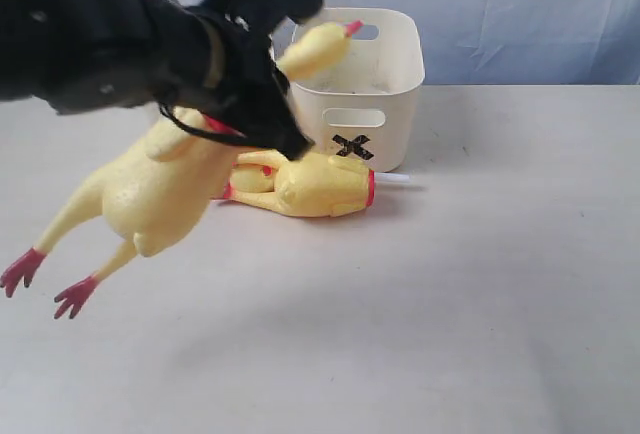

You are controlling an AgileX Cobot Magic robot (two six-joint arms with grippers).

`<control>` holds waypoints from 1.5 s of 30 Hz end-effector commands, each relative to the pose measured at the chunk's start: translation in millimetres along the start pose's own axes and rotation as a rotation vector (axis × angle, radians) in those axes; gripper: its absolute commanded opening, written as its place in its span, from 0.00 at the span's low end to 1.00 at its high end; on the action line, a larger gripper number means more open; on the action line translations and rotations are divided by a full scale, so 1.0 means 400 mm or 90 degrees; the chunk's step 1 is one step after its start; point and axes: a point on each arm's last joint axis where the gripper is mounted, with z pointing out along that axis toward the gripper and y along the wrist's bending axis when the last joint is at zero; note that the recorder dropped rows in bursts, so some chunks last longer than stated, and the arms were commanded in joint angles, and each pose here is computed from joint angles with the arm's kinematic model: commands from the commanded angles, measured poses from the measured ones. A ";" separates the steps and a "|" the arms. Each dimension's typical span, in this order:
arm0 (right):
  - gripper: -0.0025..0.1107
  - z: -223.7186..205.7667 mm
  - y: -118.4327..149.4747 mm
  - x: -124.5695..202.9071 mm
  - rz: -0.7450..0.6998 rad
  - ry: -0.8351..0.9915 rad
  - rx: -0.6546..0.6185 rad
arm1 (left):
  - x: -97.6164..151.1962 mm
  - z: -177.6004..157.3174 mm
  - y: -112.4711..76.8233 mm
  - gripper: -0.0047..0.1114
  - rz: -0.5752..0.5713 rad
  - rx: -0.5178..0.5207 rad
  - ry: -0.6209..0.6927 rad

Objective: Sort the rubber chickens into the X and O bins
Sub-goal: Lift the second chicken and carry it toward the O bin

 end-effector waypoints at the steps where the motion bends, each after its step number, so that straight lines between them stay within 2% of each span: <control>1: 0.01 -0.001 0.000 0.000 -0.005 -0.006 0.000 | -0.001 -0.058 0.116 0.04 -0.089 -0.044 -0.055; 8: 0.01 -0.001 0.000 0.000 -0.005 -0.006 0.000 | 0.032 -0.127 0.293 0.04 -0.230 -0.130 -0.138; 16: 0.01 -0.001 0.000 0.000 -0.005 -0.006 0.000 | 0.093 -0.178 0.486 0.04 -0.438 -0.228 -0.301; 23: 0.01 -0.001 0.000 0.000 -0.005 -0.006 0.000 | 0.124 -0.212 0.598 0.04 -0.546 -0.287 -0.500; 26: 0.01 -0.001 0.000 0.000 -0.005 -0.006 0.000 | 0.127 -0.209 0.640 0.04 -0.608 -0.257 -0.607; 28: 0.01 -0.001 0.000 0.000 -0.005 -0.006 0.000 | 0.125 -0.184 0.658 0.04 -0.636 -0.189 -0.668; 30: 0.01 -0.001 0.000 0.000 -0.005 -0.006 0.000 | 0.120 -0.146 0.674 0.04 -0.633 -0.113 -0.706; 35: 0.01 -0.001 0.000 0.000 -0.005 -0.006 0.000 | 0.117 -0.055 0.704 0.04 -0.588 -0.051 -0.752; 39: 0.01 -0.001 0.000 0.000 -0.005 -0.006 0.000 | 0.123 0.013 0.726 0.04 -0.600 -0.004 -0.784; 45: 0.01 -0.001 0.000 0.000 -0.005 -0.006 0.000 | 0.122 0.100 0.741 0.04 -0.599 0.024 -0.785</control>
